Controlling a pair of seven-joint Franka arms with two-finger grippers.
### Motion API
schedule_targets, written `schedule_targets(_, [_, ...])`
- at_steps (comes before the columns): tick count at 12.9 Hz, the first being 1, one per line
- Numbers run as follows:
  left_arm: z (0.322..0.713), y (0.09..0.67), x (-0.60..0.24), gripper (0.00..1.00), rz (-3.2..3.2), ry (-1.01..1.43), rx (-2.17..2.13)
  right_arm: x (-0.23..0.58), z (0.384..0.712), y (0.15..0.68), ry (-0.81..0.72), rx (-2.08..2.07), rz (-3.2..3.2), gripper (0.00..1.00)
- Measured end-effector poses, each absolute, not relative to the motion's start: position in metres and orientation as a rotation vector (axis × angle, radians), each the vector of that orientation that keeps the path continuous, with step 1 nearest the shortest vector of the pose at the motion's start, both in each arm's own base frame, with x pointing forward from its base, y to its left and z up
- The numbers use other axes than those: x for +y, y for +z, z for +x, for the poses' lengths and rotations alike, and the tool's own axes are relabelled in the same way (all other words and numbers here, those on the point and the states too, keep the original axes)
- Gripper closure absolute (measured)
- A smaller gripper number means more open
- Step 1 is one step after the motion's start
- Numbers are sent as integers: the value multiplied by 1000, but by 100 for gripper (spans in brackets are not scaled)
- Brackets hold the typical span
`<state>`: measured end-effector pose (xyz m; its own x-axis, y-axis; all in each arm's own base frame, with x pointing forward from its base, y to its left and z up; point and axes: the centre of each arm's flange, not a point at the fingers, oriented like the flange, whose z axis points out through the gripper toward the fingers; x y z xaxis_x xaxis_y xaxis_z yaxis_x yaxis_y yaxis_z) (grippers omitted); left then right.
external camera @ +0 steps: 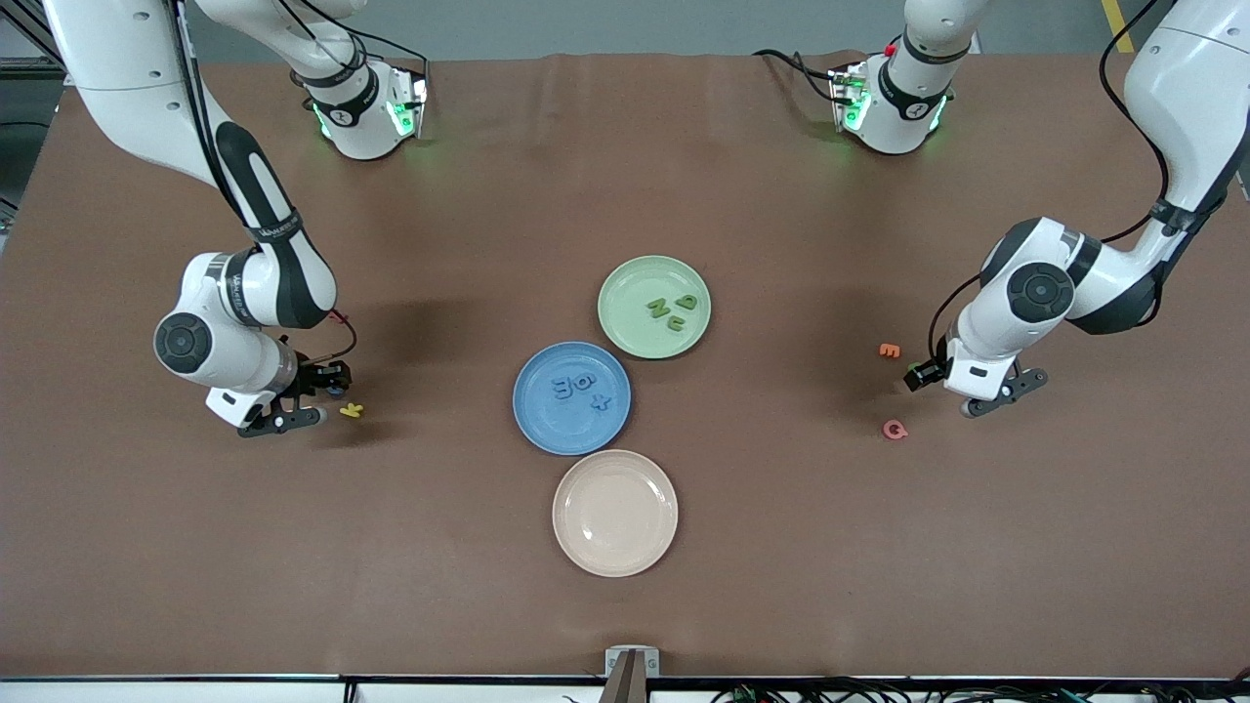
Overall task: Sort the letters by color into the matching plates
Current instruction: 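Grasp the blue c with the right gripper, green B with the left gripper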
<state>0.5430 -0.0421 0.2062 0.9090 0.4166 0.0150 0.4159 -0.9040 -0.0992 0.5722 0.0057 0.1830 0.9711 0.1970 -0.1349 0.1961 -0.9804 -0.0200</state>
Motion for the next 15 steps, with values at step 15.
schedule_targets(15, [536,182,-42,46,-3019,70,-682,5,566,174,227,-311,-3112,61])
